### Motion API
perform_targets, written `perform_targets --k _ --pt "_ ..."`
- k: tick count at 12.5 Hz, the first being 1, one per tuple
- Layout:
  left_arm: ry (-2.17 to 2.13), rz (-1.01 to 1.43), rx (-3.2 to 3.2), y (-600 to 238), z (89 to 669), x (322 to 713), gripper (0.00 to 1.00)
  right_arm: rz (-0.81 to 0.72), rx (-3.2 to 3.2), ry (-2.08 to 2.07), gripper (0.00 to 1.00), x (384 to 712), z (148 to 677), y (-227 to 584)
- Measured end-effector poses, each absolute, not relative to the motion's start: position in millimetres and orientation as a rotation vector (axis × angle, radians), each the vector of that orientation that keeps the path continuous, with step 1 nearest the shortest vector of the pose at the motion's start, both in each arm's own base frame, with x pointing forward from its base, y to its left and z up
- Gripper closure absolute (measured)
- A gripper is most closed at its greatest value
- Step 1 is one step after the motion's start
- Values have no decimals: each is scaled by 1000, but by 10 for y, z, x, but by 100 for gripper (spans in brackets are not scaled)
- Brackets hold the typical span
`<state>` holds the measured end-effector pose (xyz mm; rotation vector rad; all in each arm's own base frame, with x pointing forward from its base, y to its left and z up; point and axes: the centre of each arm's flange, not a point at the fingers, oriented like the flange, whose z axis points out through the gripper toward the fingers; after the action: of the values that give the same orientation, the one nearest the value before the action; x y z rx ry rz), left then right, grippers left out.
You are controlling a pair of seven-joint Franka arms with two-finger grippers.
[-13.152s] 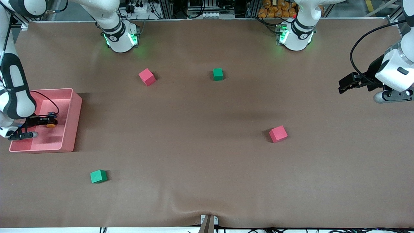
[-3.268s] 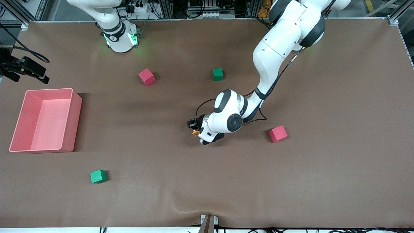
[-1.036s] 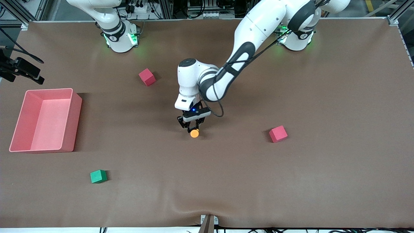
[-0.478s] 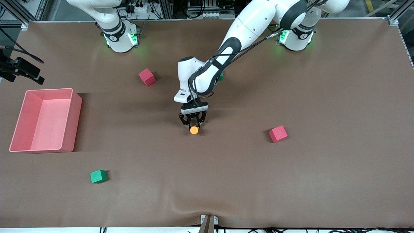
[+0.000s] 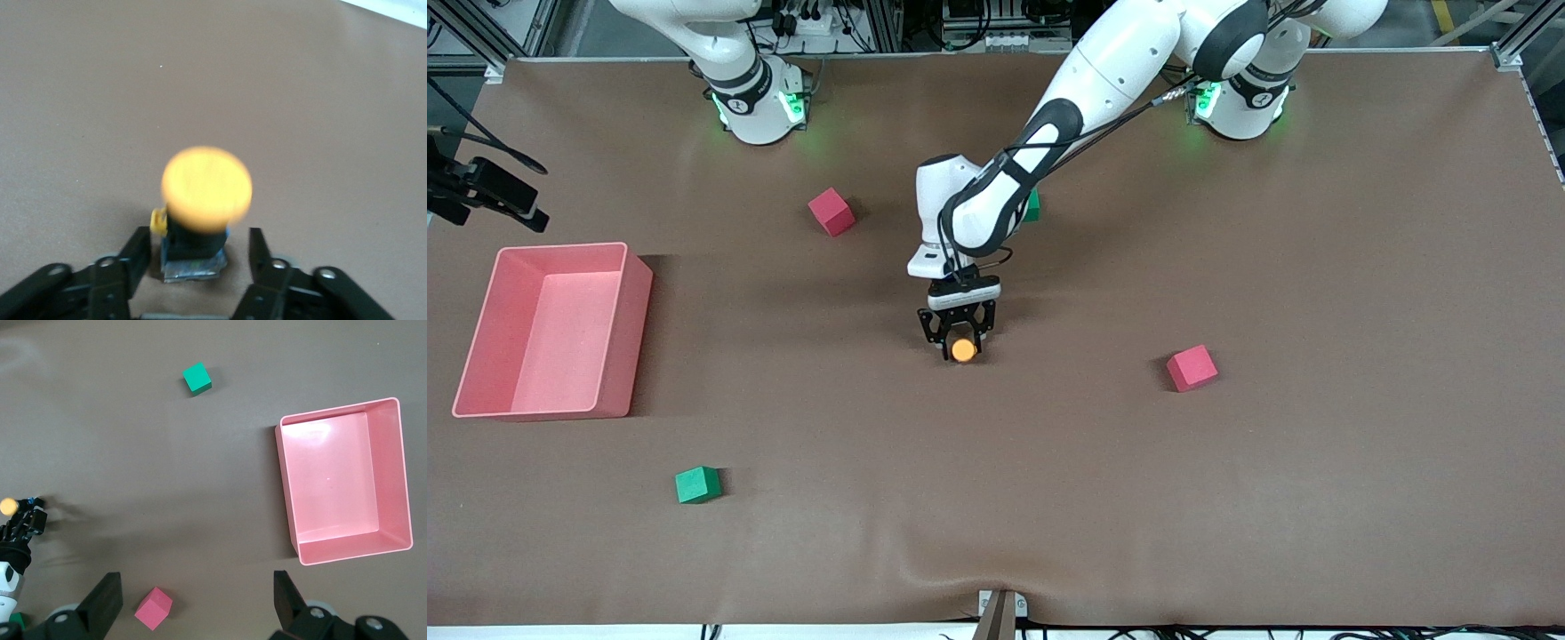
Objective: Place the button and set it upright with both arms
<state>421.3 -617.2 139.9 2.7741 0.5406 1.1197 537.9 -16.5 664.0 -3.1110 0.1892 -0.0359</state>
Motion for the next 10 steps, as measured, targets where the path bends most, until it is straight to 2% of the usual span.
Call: perform_targets --k 2,7,10 --pt "593 1061 2758 -6273 1497 4162 1 -36 -3111 192 0 5379 6640 -174" --pt "721 885 2711 -6602 1888 3848 0 -36 -3111 194 0 5378 6640 -180" --pt "812 737 2699 -6775 2376 3753 0 -35 -3110 196 0 5378 6639 -188"
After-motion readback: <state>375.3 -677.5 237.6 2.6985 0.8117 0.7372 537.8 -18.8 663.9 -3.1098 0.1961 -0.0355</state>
